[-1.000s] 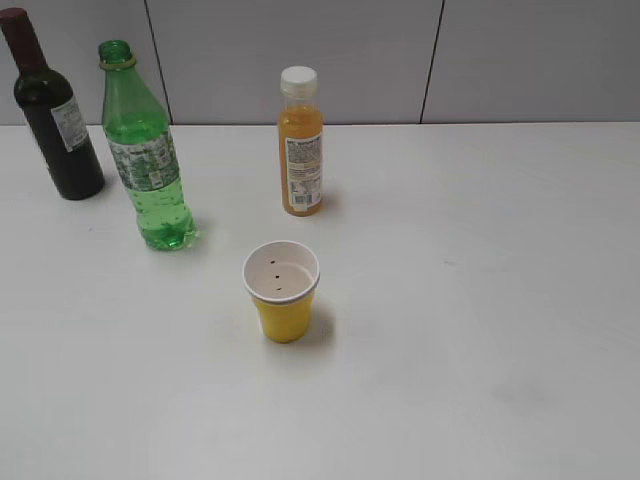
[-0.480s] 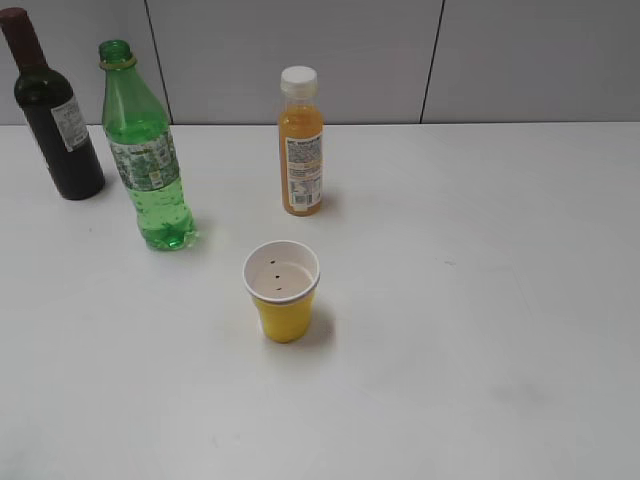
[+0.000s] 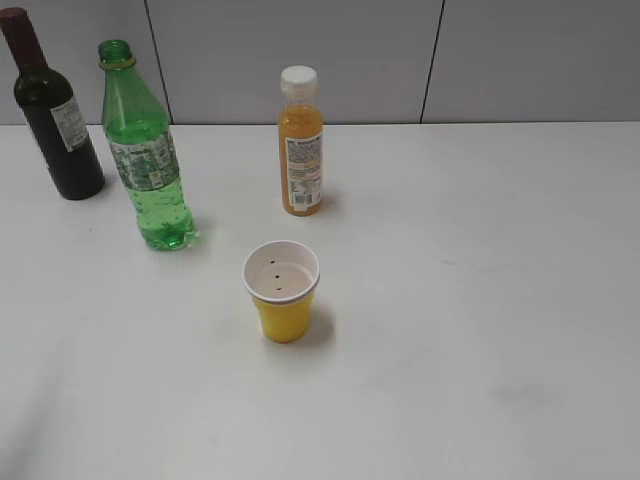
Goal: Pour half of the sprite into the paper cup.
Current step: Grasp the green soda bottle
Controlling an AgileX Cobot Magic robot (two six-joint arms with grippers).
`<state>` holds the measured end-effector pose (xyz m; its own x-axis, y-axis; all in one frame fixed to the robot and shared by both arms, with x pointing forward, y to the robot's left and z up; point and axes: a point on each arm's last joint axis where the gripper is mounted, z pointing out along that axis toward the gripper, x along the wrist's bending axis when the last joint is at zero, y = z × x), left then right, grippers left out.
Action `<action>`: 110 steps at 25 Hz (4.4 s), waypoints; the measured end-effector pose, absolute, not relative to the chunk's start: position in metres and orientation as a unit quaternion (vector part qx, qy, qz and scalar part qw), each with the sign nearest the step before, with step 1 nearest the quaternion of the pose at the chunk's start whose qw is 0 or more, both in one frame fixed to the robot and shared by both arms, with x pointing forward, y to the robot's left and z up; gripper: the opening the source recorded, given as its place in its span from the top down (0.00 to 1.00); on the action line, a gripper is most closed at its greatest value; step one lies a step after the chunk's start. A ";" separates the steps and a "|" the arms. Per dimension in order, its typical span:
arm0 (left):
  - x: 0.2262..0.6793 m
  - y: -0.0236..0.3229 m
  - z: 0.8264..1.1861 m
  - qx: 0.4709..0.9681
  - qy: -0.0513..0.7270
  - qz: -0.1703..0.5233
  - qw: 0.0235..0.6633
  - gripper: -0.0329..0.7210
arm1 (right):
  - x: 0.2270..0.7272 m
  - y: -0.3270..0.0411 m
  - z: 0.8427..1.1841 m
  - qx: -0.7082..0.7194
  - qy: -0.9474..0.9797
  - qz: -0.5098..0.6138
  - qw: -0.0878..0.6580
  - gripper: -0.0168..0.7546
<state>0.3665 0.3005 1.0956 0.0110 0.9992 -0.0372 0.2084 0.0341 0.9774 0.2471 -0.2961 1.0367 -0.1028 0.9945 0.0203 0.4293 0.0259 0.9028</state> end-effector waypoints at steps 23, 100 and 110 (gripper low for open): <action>0.467 0.251 1.002 0.606 0.489 0.400 0.484 0.17 | 0.247 -0.296 1.037 0.570 0.624 0.403 0.351 0.22; 0.600 0.210 0.874 0.589 0.456 0.392 0.540 0.07 | 0.247 -0.296 1.037 0.570 0.624 0.403 0.351 0.22; 0.605 0.209 0.877 0.588 0.451 0.393 0.544 0.20 | 0.247 -0.296 1.037 0.570 0.624 0.403 0.351 0.22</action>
